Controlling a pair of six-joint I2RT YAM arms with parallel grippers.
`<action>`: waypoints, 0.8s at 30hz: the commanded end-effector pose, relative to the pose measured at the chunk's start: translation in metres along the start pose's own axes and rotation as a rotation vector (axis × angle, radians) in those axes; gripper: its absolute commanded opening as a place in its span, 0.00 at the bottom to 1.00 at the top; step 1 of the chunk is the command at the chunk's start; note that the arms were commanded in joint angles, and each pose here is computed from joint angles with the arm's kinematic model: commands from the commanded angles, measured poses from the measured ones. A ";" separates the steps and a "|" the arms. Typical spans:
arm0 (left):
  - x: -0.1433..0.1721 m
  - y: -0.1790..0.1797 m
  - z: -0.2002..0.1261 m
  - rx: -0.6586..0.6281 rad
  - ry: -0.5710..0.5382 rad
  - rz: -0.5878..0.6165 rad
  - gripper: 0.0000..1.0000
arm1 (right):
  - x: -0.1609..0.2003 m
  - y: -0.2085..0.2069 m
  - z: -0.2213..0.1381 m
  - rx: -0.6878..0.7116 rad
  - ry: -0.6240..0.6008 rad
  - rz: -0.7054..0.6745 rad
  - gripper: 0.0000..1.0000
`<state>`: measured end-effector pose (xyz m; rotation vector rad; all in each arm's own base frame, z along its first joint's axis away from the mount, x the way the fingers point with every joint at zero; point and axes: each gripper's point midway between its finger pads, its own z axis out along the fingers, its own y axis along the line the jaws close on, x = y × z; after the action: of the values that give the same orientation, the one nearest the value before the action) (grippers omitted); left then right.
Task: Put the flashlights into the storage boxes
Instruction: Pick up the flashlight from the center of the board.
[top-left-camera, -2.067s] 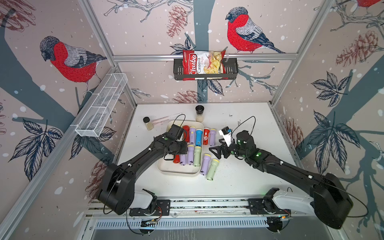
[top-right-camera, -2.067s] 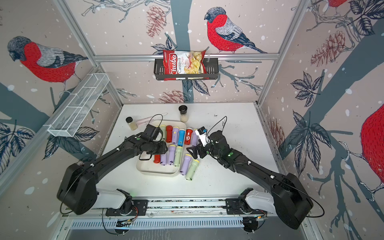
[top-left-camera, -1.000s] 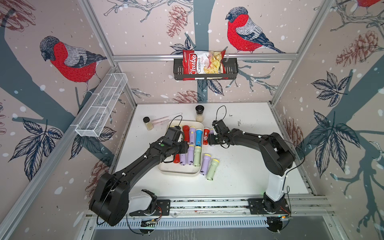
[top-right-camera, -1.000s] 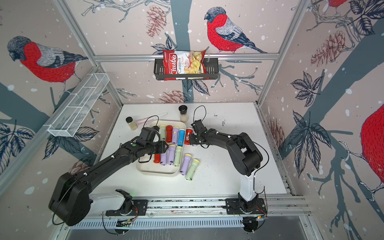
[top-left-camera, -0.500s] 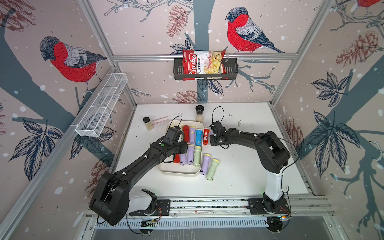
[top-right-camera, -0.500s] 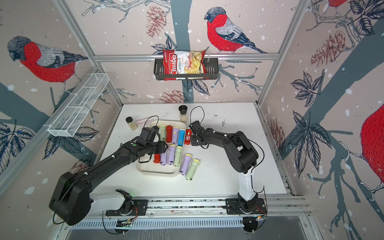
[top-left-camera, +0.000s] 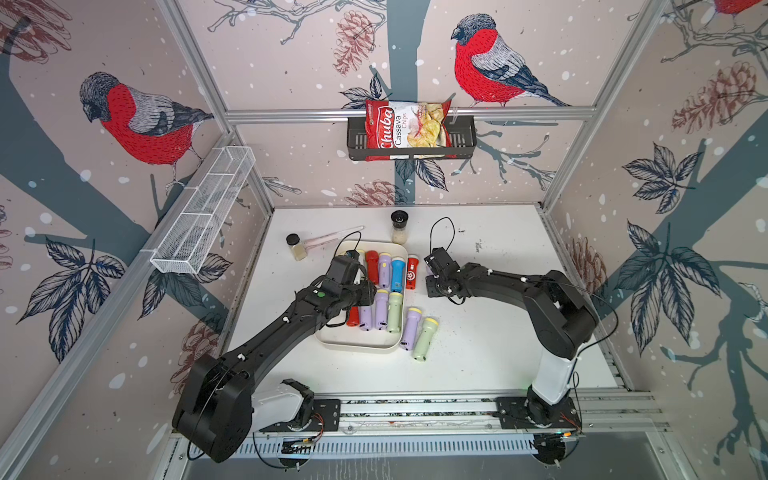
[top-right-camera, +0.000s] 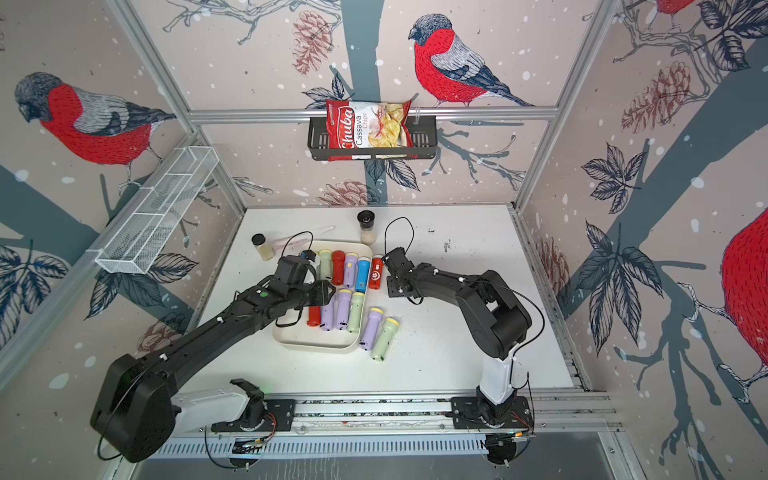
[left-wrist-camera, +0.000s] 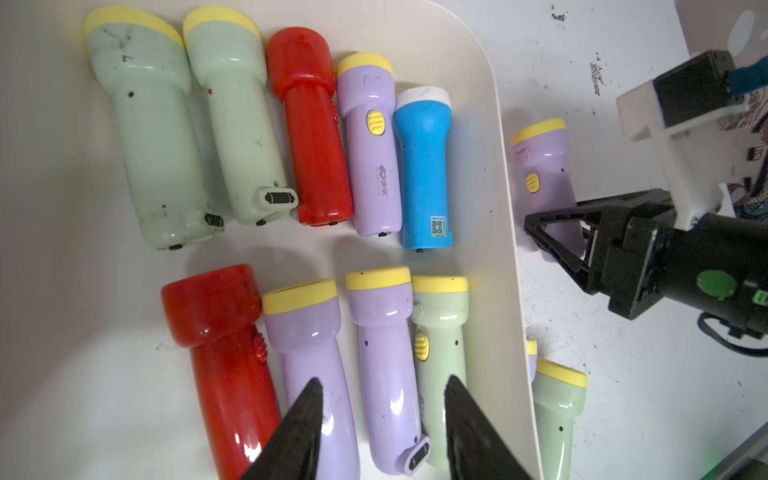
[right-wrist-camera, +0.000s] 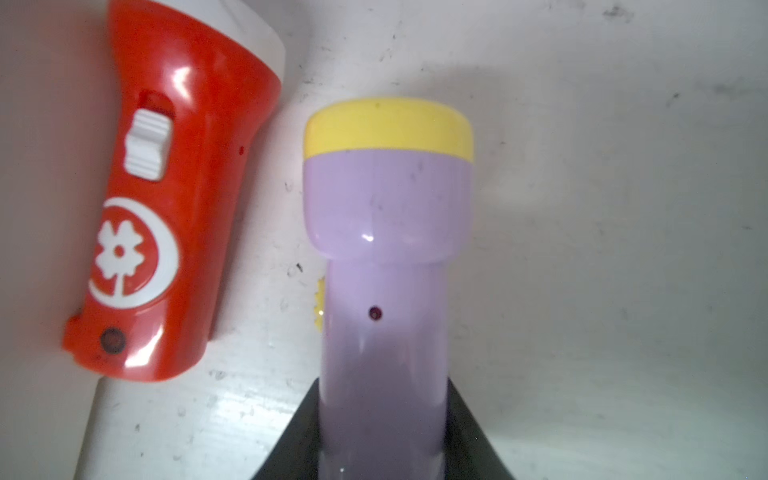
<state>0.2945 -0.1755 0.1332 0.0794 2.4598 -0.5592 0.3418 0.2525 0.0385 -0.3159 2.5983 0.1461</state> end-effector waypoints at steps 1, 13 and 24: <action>-0.018 -0.017 -0.006 0.088 -0.092 0.031 0.47 | -0.014 0.000 -0.014 -0.023 -0.104 0.038 0.32; -0.040 -0.066 -0.046 0.401 -0.327 0.110 0.47 | -0.028 0.024 -0.113 -0.239 -0.510 -0.001 0.28; -0.041 -0.119 -0.086 0.736 -0.437 0.179 0.51 | -0.029 0.037 -0.180 -0.423 -0.739 -0.018 0.28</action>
<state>0.2693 -0.2318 0.2271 0.3246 1.8804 -1.1214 0.2728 0.2538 0.1822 -0.3337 1.9295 0.5906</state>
